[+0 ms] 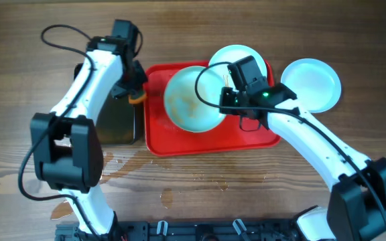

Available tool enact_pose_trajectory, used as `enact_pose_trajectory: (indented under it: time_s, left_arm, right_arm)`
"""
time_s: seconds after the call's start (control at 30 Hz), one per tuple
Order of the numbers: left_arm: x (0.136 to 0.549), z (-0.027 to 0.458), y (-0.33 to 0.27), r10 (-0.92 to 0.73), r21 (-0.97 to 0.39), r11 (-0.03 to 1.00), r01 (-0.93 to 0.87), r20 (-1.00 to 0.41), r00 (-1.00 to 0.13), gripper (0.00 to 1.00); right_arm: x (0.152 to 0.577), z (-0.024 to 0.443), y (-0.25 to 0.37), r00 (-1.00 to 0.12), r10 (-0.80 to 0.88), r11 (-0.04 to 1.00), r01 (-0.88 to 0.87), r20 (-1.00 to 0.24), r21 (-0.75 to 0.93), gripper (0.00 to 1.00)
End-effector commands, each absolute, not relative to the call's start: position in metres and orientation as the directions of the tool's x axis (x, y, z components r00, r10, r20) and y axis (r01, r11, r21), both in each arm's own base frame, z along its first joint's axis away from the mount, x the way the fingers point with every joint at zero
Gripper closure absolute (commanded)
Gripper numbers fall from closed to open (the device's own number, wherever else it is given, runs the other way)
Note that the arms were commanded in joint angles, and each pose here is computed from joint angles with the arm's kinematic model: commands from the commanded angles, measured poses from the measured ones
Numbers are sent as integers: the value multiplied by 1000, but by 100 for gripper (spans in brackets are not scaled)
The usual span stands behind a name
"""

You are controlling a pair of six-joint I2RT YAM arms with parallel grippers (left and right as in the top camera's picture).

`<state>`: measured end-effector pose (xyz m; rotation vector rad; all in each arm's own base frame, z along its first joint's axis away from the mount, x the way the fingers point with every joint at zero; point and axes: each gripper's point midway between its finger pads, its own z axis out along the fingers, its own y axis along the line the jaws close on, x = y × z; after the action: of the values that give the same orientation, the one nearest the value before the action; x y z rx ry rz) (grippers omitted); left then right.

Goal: Clean dirty plates on tray and stack at the side

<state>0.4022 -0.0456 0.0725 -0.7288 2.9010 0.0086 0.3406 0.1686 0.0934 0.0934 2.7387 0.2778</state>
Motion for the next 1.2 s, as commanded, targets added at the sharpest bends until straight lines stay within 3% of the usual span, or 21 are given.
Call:
enact_pose_trajectory:
  time_s: [0.0,0.17,0.27,0.5,0.7,0.93,1.07,1.17]
  left_arm:
    - [408,87,-23,-537,-104,843,-527,-144,-831,96]
    - [408,87,-10,-540,-146,839,-523,-113,-834,96]
    - [408,87,-10,-540,-146,839,-524,-112,-834,96]
    - [406,87,-10,-540,-142,839,-525,-106,-835,96]
    - [404,87,-10,-540,-137,839,-526,-99,-836,96]
    - [403,87,-10,-540,-136,839,-527,-97,-836,96]
    - [401,86,-10,-540,-131,839,-528,-89,-837,96]
    - [397,86,-10,-540,-123,839,-530,-77,-838,96]
  right_arm:
    - [346,97,131,-899,47,999,52,-434,-1,96]
    - [346,117,103,-875,-13,971,105,-485,-216,96]
    - [352,146,113,-815,-133,933,88,-564,-348,96]
    - [343,233,154,-549,-545,675,160,-633,-720,96]
    - [340,265,181,-445,-600,640,231,-665,-733,96]
    - [342,281,183,-425,-606,615,284,-672,-735,96]
    - [346,270,192,-410,-572,688,233,-711,-687,96]
    - [348,239,210,-432,-490,812,89,-757,-577,96]
